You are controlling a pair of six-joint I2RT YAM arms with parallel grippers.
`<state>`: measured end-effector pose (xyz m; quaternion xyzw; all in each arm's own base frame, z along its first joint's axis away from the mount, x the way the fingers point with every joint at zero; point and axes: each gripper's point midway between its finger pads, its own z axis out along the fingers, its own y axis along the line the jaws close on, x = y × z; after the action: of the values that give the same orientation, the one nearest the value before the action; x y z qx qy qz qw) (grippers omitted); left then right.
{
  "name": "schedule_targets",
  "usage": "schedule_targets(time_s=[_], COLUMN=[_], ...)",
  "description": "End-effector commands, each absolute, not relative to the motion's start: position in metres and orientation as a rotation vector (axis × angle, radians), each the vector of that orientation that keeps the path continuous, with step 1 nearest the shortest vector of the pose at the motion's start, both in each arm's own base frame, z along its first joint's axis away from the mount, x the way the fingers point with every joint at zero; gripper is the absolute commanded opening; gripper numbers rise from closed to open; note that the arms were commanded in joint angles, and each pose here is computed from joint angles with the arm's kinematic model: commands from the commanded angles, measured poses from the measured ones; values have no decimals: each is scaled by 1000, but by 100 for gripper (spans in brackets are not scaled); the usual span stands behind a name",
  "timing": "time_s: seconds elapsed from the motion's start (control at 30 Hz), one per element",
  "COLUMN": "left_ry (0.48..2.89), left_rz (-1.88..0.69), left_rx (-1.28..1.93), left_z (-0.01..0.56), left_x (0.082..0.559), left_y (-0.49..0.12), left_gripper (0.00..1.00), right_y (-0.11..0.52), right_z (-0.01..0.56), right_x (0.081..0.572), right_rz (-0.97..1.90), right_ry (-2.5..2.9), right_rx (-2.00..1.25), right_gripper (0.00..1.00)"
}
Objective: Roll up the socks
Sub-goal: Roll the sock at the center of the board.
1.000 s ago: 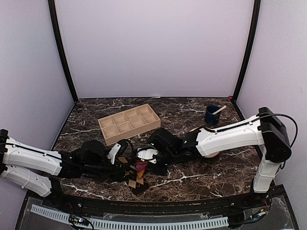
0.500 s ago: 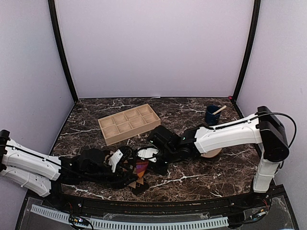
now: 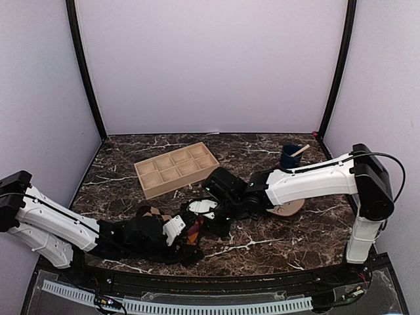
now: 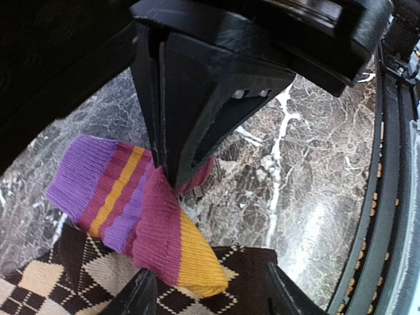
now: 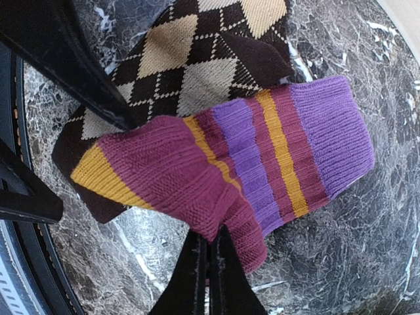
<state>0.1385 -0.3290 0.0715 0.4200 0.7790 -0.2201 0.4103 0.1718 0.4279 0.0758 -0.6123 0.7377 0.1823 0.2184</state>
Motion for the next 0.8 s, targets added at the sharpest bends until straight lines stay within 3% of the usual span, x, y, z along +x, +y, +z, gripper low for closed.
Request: schedule_targets(time_s=[0.0,0.43,0.77], left_ry=[1852,1783,1793], left_rz=[-431,-249,-194], left_rx=[1037,1115,1119], left_z=[90,82,79], left_x=[152,156,159], left_y=[-337,-349,-344], left_gripper=[57,56,47], right_y=[433,431,428], right_z=[76,76,74], right_x=[174,172,171], right_rz=[540,560,557], right_ry=[2056,2071,2080], right_rx=[-1689,-1702,-1711], right_gripper=[0,0,0])
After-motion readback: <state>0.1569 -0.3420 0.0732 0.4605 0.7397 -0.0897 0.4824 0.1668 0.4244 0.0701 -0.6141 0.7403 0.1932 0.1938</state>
